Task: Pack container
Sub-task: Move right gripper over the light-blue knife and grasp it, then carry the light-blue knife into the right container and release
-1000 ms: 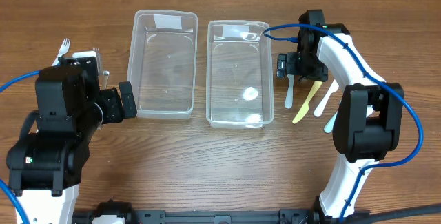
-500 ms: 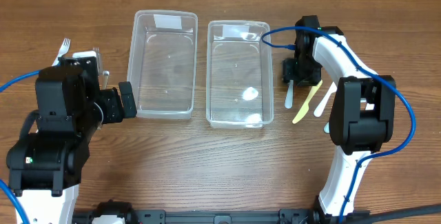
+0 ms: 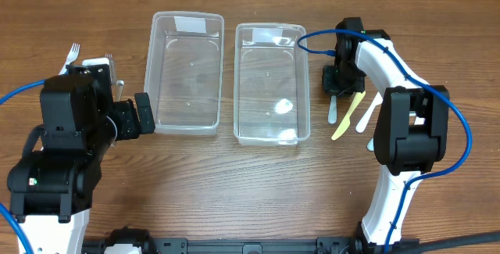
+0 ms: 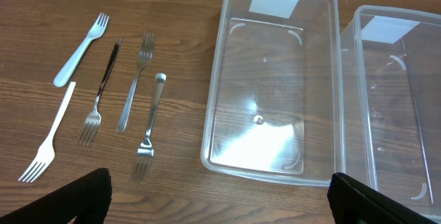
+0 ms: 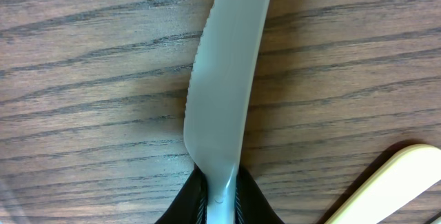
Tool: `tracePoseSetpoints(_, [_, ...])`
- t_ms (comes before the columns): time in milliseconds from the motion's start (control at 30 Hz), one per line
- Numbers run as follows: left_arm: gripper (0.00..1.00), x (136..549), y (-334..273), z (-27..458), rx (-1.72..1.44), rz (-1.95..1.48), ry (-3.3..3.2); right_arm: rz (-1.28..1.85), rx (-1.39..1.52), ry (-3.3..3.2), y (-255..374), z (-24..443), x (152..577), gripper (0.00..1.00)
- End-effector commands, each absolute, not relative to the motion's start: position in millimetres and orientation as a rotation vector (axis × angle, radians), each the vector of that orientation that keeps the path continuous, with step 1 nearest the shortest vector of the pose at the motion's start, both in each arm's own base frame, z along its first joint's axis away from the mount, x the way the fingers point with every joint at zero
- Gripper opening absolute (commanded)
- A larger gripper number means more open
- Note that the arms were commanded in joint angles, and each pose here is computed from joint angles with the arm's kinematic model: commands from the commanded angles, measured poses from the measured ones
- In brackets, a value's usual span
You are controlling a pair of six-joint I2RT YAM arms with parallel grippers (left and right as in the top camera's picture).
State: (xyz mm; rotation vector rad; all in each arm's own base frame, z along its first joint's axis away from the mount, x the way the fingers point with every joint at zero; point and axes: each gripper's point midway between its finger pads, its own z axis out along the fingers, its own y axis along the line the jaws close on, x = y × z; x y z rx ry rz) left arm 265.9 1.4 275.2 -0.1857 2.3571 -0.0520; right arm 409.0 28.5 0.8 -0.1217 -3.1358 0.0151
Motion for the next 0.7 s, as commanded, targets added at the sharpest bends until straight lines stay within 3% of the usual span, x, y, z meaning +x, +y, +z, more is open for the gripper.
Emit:
tracePoseSetpoints(0, [1.00,267.6,-0.5,286.1,-0.171,-0.070,2.330,0.004,-0.168,-3.128,29.3,-2.1,412.0,0.04])
tracePoseSetpoints(133, [1.00,267.9,-0.5,286.4,-0.171,-0.070,2.328,-0.021,-0.205,-3.262,30.6,62.6,433.4,0.04])
tracePoseSetpoints(233, [1.00,268.3,-0.6,286.9,-0.171,-0.071,2.325,-0.059,-0.174,-3.407,40.2,137.8,445.9,0.04])
tracePoseSetpoints(300, [1.00,268.3,-0.5,286.8,-0.171,-0.071,2.326,-0.110,-0.094,-3.531,62.2,195.7,447.3,0.04])
tracePoseSetpoints(367, [1.00,268.3,-0.5,286.8,-0.171,-0.071,2.326,-0.160,0.017,-3.594,90.0,225.2,440.5,0.04])
tracePoseSetpoints(467, [1.00,268.3,-0.7,286.8,-0.170,-0.071,2.326,-0.209,0.198,-3.562,141.7,220.7,422.9,0.04])
tracePoseSetpoints(667, [1.00,268.5,-0.6,287.1,-0.171,-0.071,2.324,-0.197,0.302,-3.379,204.0,133.0,406.0,0.04])
